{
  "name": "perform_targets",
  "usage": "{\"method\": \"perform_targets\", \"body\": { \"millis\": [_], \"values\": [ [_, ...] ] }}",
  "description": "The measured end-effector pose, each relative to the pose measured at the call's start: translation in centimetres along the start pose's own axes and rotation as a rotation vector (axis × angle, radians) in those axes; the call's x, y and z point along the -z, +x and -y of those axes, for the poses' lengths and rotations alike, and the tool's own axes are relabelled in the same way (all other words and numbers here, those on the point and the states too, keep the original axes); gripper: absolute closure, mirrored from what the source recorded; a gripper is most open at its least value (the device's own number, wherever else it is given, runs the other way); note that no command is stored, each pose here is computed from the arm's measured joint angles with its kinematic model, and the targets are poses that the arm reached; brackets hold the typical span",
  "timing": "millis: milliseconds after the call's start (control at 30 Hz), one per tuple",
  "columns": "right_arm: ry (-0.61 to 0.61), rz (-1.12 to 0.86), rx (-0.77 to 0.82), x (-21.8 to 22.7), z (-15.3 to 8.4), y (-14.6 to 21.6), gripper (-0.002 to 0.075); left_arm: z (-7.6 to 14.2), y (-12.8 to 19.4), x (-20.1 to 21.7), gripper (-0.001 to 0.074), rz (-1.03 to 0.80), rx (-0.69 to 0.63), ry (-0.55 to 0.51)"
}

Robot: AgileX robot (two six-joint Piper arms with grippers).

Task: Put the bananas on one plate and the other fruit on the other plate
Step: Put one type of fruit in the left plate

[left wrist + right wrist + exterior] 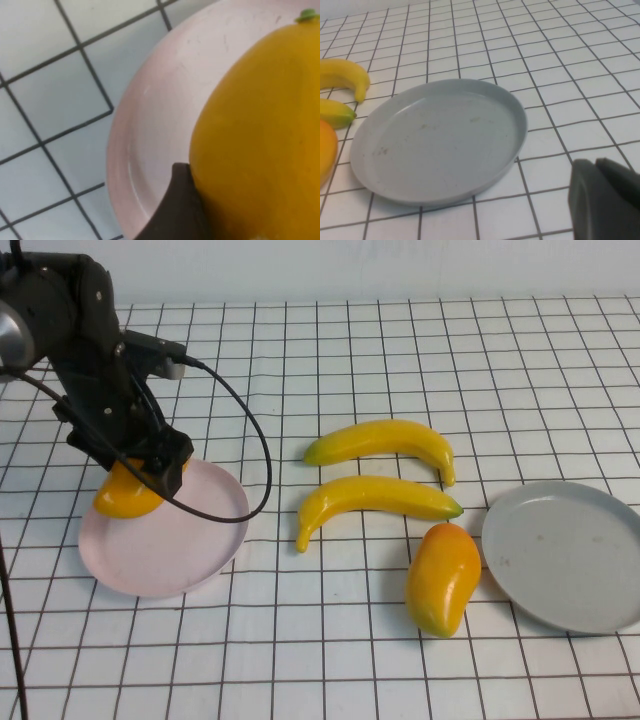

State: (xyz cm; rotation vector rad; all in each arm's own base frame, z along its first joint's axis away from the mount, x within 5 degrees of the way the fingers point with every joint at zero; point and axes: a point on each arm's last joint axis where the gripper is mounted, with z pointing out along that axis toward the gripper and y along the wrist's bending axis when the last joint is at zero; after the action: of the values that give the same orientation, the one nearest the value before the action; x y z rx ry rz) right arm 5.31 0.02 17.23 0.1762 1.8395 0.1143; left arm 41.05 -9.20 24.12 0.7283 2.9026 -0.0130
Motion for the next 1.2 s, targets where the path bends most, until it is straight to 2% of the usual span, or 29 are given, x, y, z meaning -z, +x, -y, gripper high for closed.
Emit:
{"method": "perform_targets", "body": {
  "millis": [733, 867, 967, 1033, 1200],
  "values": [
    [0.000, 0.000, 0.000, 0.0, 0.0, 0.0, 0.0742, 0.3, -0.1, -0.3, 0.0199, 0.003, -0.009, 0.037],
    [0.000, 0.000, 0.000, 0.0, 0.0, 0.0, 0.0742, -0.5, 0.1, -0.3, 0.0199, -0.005, 0.012, 0.010],
    [0.000, 0.000, 0.000, 0.0, 0.0, 0.0, 0.0742, -1.4, 0.4, -0.3, 0.0198, 0.014, 0.063, 0.073],
    [0.000, 0.000, 0.000, 0.0, 0.0, 0.0, 0.0742, -2.0, 0.8, -0.5, 0.0176, 0.019, 0.084, 0.116],
    [0.000, 0.000, 0.000, 0.0, 0.0, 0.0, 0.0742, -2.5, 1.6, -1.3, 0.0070, -0.007, 0.102, 0.141]
  ]
}}
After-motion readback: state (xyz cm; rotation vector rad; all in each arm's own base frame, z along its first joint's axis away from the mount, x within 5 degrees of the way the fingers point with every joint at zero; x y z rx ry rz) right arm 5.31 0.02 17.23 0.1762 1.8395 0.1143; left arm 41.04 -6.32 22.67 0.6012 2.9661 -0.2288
